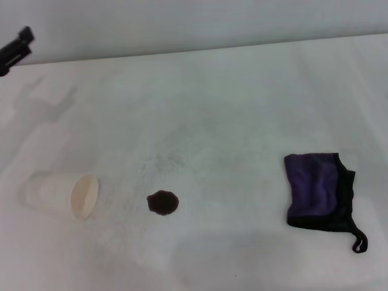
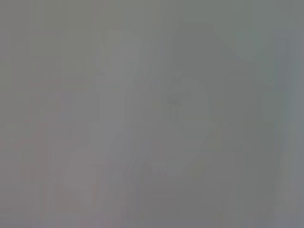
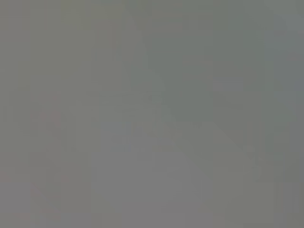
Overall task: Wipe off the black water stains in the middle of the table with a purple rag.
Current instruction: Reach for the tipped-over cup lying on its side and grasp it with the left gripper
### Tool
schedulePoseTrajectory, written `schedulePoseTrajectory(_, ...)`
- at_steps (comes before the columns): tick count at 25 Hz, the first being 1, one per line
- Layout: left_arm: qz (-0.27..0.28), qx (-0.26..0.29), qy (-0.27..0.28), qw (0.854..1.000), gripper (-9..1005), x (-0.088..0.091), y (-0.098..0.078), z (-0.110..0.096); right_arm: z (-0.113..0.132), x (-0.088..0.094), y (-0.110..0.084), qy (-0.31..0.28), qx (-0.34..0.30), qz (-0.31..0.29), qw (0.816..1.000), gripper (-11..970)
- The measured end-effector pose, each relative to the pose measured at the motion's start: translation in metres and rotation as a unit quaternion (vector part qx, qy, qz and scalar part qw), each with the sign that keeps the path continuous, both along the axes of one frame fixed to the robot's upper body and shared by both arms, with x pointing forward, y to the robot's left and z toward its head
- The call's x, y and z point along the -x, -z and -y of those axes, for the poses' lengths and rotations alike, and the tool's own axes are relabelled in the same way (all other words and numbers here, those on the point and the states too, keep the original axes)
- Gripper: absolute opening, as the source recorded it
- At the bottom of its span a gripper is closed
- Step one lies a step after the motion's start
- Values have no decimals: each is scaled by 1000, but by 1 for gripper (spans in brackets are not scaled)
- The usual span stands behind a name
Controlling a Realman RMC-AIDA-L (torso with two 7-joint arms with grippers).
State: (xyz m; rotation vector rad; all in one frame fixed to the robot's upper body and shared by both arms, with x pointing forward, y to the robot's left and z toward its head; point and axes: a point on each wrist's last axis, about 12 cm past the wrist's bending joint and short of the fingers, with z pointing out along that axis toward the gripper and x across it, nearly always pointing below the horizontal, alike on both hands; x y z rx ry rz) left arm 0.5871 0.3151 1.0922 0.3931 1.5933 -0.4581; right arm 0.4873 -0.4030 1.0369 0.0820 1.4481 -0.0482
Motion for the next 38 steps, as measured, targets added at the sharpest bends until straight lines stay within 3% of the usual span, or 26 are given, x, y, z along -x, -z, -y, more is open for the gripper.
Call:
schedulePoseTrajectory(4, -43, -40, 88, 994, 888, -7, -28, 2, -7, -3, 2, -7, -11, -1, 1000, 840)
schedulePoseTrajectory(8, -72, -115, 179, 974, 888, -9, -63, 7, -15, -6, 2, -13, -26, 5, 1000, 840)
schedulePoseTrajectory(13, -105, -240, 259, 929, 888, -11, -100, 7, -23, -12, 2, -20, -39, 10, 999, 840)
schedulePoseTrajectory(17, -117, -326, 286, 893, 888, -12, -117, 8, -29, -15, 0, -28, -41, 20, 999, 841)
schedulePoseTrajectory(18, -123, -370, 300, 871, 888, -11, -121, 9, -32, -15, -1, -31, -45, 25, 998, 841)
schedulePoseTrajectory(19, -123, -370, 300, 871, 888, -11, -121, 9, -32, -15, -1, -31, -45, 25, 998, 841)
schedulePoseTrajectory(24, -131, -457, 340, 811, 888, -1, -122, 18, -36, -12, -2, -34, -56, 41, 997, 841)
schedulePoseTrajectory(27, -134, -483, 368, 784, 888, 3, -121, 24, -38, -11, -4, -35, -59, 53, 996, 841)
schedulePoseTrajectory(33, -128, -499, 403, 756, 887, 5, -116, 26, -44, -8, -2, -40, -71, 57, 995, 840)
schedulePoseTrajectory(34, -128, -503, 424, 742, 887, 7, -107, 27, -45, -7, -1, -40, -72, 56, 995, 840)
schedulePoseTrajectory(38, -130, -513, 443, 723, 887, 9, -92, 27, -47, -2, 2, -40, -78, 52, 995, 841)
